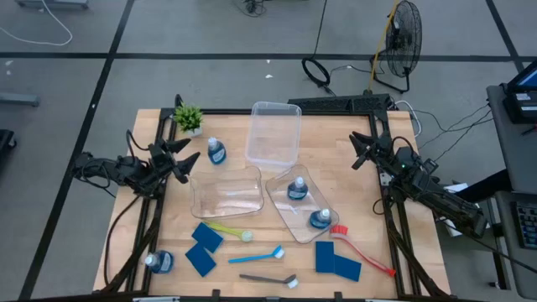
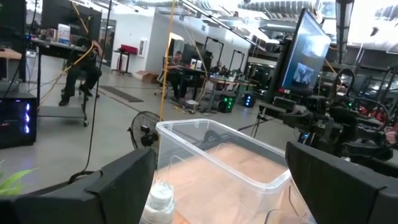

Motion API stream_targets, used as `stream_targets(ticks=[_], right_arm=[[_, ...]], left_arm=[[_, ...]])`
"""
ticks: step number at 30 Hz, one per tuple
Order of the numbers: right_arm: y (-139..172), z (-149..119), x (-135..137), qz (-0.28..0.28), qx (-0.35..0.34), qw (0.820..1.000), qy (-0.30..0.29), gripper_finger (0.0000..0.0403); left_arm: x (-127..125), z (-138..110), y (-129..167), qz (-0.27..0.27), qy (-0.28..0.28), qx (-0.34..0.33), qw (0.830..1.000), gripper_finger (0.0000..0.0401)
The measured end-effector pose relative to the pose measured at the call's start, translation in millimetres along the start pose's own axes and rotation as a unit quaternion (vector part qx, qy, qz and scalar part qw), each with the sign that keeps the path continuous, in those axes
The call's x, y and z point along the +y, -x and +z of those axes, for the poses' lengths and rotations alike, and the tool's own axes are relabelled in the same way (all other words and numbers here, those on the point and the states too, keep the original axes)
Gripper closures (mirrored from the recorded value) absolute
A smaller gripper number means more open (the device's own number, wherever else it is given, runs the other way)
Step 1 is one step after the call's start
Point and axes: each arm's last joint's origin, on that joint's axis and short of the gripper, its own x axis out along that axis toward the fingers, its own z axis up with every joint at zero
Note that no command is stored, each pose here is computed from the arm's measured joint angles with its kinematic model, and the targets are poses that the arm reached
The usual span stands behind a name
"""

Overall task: Pick & Place Kitchen Sink Supplies
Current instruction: Put the blue soap dispenser into the right transparent bin

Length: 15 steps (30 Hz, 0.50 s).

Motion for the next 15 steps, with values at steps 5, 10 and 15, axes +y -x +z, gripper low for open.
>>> stream_targets(ticks=[5, 10, 15], right_arm=[[0.0, 0.0, 0.0, 0.0, 0.0, 1.0, 0.0, 0.033], [0.0, 0.0, 0.0, 0.0, 0.0, 1.0, 0.0, 0.033], [0.0, 0.0, 0.0, 0.0, 0.0, 1.0, 0.0, 0.033]], left_arm=[[0.0, -0.1, 0.0, 0.0, -0.001, 0.0, 1.0, 0.004], [0.0, -0.1, 0.0, 0.0, -0.003, 0.0, 1.0, 0.004], [0.0, -0.3, 0.0, 0.0, 0.005, 0.001, 1.0, 0.004]])
